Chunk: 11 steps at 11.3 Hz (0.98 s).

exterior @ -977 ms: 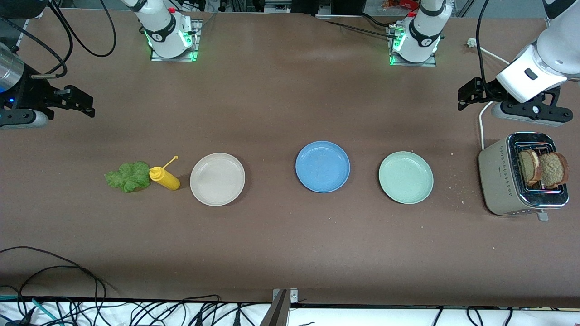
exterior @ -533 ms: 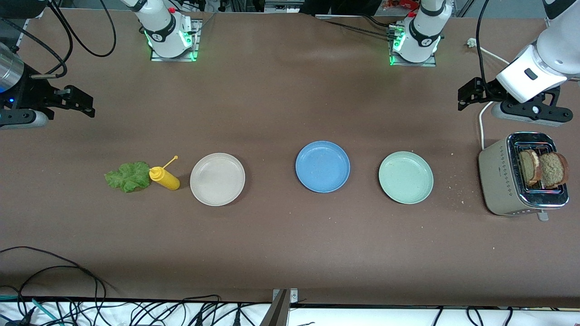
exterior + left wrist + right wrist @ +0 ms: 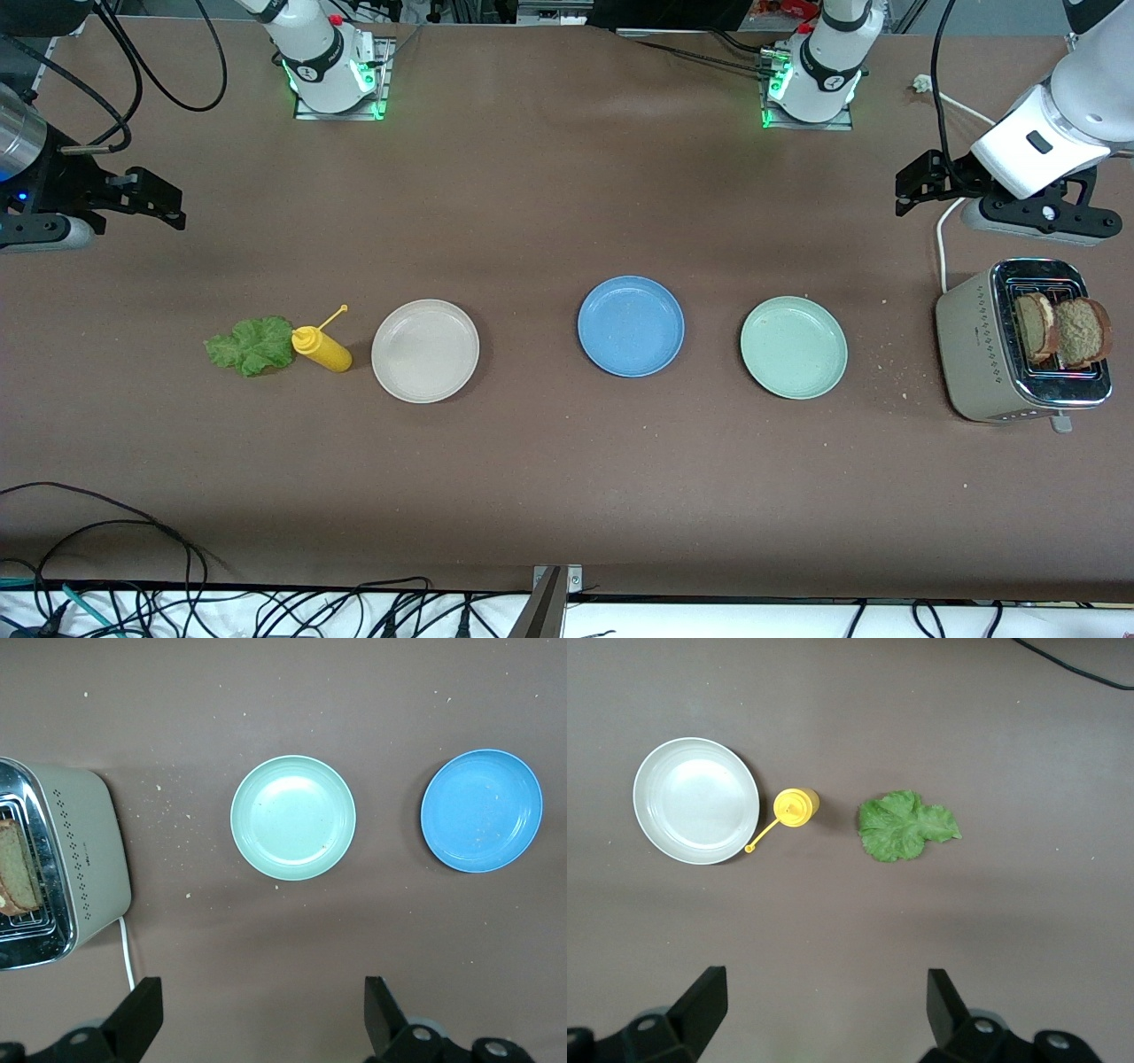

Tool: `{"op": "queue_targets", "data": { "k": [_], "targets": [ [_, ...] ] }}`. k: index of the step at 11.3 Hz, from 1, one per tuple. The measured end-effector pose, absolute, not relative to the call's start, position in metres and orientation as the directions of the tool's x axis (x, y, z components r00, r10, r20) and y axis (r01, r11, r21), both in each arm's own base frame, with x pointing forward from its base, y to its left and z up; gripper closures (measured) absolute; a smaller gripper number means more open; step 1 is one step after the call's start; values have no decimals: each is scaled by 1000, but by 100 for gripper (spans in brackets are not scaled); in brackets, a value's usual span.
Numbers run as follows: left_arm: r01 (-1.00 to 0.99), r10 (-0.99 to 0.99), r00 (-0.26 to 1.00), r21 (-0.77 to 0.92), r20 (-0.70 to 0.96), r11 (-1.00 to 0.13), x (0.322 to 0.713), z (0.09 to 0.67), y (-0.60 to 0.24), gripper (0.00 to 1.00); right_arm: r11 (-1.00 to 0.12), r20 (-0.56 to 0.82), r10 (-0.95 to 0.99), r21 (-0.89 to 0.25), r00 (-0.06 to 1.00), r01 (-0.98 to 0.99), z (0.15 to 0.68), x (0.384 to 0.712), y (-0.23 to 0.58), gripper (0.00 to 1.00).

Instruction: Make sandwich in blue plate with both arms

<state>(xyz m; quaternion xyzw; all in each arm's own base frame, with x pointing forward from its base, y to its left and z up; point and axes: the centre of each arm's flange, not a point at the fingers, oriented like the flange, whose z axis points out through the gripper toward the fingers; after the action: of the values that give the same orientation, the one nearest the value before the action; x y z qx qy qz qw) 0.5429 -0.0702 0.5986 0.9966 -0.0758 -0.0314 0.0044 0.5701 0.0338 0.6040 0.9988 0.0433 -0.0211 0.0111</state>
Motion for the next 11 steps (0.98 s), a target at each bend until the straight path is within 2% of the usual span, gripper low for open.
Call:
{"op": "queue_targets", "data": {
  "k": [11],
  "targets": [
    [-148, -148, 987, 13, -62, -989, 543, 599, -68, 0, -995, -26, 93, 21, 995, 94, 611, 571, 38, 0]
  ]
}}
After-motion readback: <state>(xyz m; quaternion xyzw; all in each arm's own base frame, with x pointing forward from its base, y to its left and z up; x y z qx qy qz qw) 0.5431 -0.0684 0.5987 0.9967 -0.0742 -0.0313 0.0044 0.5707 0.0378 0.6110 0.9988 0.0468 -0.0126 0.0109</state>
